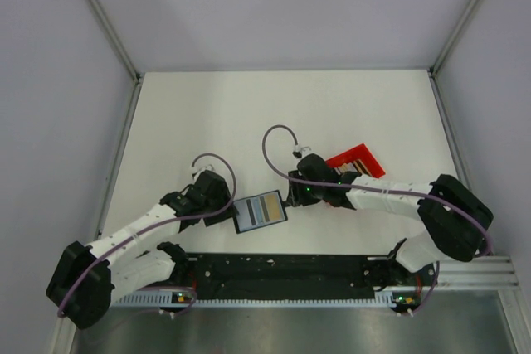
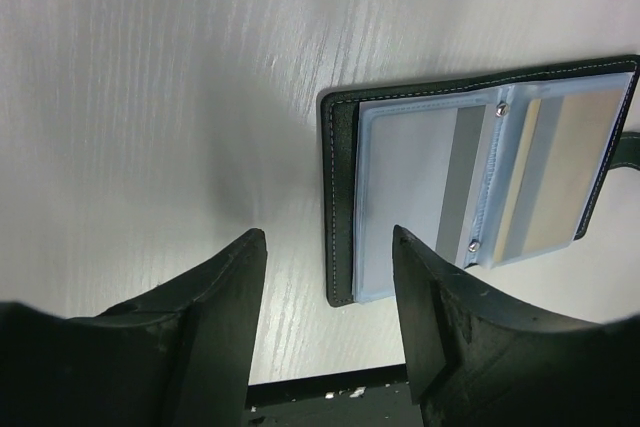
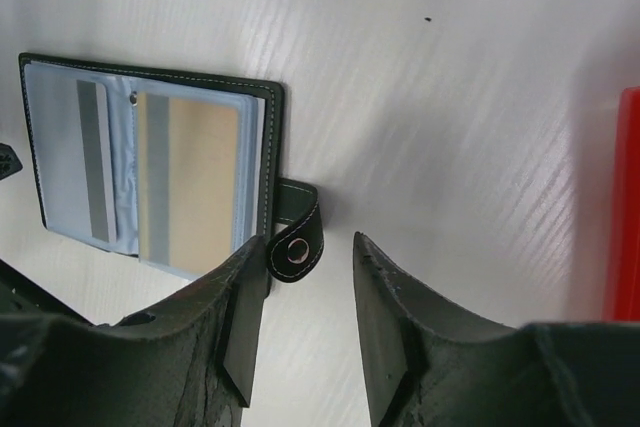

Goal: Put the credit cards into the card holder
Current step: Close the card holder at the center of the board.

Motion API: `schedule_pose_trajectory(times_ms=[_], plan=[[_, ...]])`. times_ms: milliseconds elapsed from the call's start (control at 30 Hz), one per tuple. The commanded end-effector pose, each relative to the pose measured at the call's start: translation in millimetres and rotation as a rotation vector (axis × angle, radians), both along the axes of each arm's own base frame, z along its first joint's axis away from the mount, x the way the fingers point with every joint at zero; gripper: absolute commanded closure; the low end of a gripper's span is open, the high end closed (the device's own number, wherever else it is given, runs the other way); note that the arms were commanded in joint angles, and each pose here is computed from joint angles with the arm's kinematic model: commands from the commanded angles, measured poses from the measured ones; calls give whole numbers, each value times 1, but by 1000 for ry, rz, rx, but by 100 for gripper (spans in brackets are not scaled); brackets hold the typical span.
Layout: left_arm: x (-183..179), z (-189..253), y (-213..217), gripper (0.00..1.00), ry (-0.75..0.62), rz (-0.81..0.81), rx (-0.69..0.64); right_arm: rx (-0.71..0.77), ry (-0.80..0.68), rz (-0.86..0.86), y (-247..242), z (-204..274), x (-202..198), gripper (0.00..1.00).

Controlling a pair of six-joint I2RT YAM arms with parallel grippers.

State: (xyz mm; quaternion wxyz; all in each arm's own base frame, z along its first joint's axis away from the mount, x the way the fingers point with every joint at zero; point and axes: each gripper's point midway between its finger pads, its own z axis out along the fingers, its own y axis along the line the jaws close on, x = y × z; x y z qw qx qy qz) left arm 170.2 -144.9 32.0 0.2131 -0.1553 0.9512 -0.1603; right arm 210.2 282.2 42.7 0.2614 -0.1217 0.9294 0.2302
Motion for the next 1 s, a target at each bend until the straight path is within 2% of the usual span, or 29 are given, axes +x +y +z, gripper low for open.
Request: schedule_pose_trajectory(times_ms=[0, 300, 467, 600, 767, 967], plan=[[3, 2, -7, 43, -13, -7, -37, -48, -71, 16, 10, 14, 8, 64], [3, 3, -4, 43, -15, -7, -19, -55, -153, 85, 31, 33, -2, 55], [3, 4, -4, 43, -16, -4, -21, -102, -164, 93, 36, 28, -3, 55], [3, 3, -4, 43, -15, -11, -16, -200, -166, 52, 25, 18, 6, 59], [1, 1, 0, 44, -11, -7, 1, -220, -172, 58, 22, 17, 5, 67], [1, 2, 1, 44, -13, -6, 6, -223, -179, 54, 18, 19, 4, 90]])
